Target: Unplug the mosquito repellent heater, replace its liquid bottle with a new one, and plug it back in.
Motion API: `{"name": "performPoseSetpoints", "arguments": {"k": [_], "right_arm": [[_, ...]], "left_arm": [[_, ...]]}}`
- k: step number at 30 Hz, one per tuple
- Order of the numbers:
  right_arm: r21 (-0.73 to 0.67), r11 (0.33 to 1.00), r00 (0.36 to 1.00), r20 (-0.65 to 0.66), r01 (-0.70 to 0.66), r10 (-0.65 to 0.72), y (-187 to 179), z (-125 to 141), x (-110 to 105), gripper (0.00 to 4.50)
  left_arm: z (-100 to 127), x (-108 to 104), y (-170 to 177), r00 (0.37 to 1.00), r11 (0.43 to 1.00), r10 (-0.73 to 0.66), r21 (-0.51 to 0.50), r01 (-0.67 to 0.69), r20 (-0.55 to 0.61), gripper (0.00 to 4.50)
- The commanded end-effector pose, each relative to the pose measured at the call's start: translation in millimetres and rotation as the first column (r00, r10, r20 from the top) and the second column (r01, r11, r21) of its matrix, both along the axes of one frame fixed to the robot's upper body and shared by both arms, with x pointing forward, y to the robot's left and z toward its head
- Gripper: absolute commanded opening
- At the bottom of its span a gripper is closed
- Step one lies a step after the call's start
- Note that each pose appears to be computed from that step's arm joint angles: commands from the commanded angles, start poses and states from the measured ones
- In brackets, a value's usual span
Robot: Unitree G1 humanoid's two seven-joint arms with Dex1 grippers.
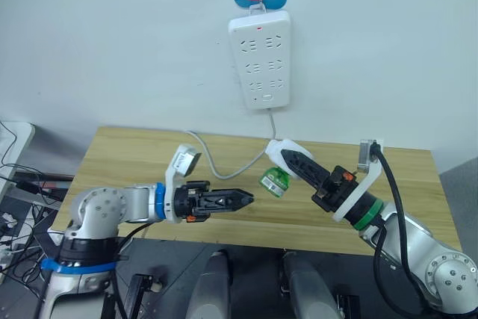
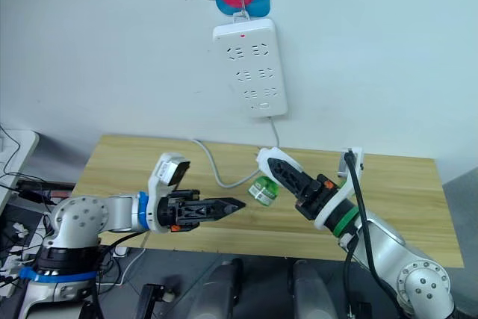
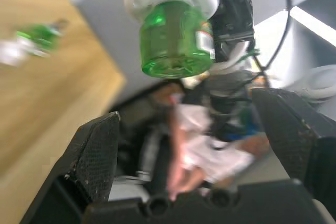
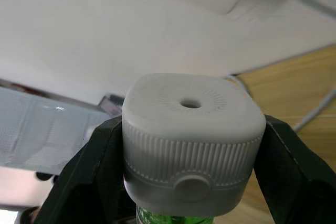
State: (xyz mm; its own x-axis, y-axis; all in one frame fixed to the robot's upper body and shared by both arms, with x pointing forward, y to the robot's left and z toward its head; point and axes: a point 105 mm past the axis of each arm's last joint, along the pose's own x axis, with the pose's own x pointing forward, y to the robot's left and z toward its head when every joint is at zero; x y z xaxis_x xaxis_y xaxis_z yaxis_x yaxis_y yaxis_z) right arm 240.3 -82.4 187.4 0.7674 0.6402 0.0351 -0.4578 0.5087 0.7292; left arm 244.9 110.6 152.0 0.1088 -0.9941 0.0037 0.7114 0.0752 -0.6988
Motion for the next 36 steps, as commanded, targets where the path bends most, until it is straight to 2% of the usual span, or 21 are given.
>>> {"name": "performPoseSetpoints", "arguments": {"k": [1,3,5,7,11,13,17,23,32,36], "right_arm": [[-0.207,0.977,0.988,0.155,0.057,-0.025,-5.6,12.1,-7.0,3.05],[-0.284,0.955,0.979,0.2,0.083,-0.025,-6.4,12.5,-6.8,3.05],[-0.428,0.896,0.956,0.293,0.115,0.017,-1.2,12.6,-7.0,3.05],[-0.513,0.842,0.928,0.371,0.166,0.043,0.6,14.4,-4.0,3.05],[-0.52,0.806,0.866,0.499,0.283,0.018,-0.8,28.6,4.1,3.05],[-0.52,0.796,0.855,0.519,0.311,0.005,-3.1,30.1,6.8,3.05],[-0.553,0.787,0.871,0.489,0.274,0.04,-0.9,17.2,0.5,3.05],[-0.506,0.797,0.867,0.497,0.33,-0.044,-8.1,23.3,0.8,3.05],[-0.494,0.784,0.859,0.504,0.376,-0.094,-15.6,27.0,3.1,3.05],[-0.489,0.785,0.856,0.508,0.381,-0.099,-15.7,28.4,5.3,3.05]], "left_arm": [[11.8,26.5,17.2,0.898,0.977,0.162,0.059,-0.203,0.409,4.5],[12.2,35.3,20.7,0.821,0.965,0.177,0.07,-0.254,0.543,4.5],[20.4,57.3,21.4,0.666,0.941,0.209,0.039,-0.337,0.716,4.5],[26.0,70.8,18.9,0.555,0.934,0.198,0.017,-0.358,0.808,4.5],[36.9,96.7,10.6,0.444,0.939,0.181,-0.019,-0.345,0.877,4.5],[42.0,109.3,2.5,0.429,0.945,0.177,-0.032,-0.325,0.886,4.5],[51.4,126.2,-18.3,0.425,0.968,0.145,-0.039,-0.249,0.893,4.5],[69.3,148.2,-32.9,0.4,0.967,0.165,-0.068,-0.245,0.901,4.5],[80.0,160.1,-22.2,0.396,0.957,0.194,-0.084,-0.279,0.897,4.5],[80.9,160.8,-22.9,0.419,0.961,0.189,-0.081,-0.263,0.888,4.5]]}}
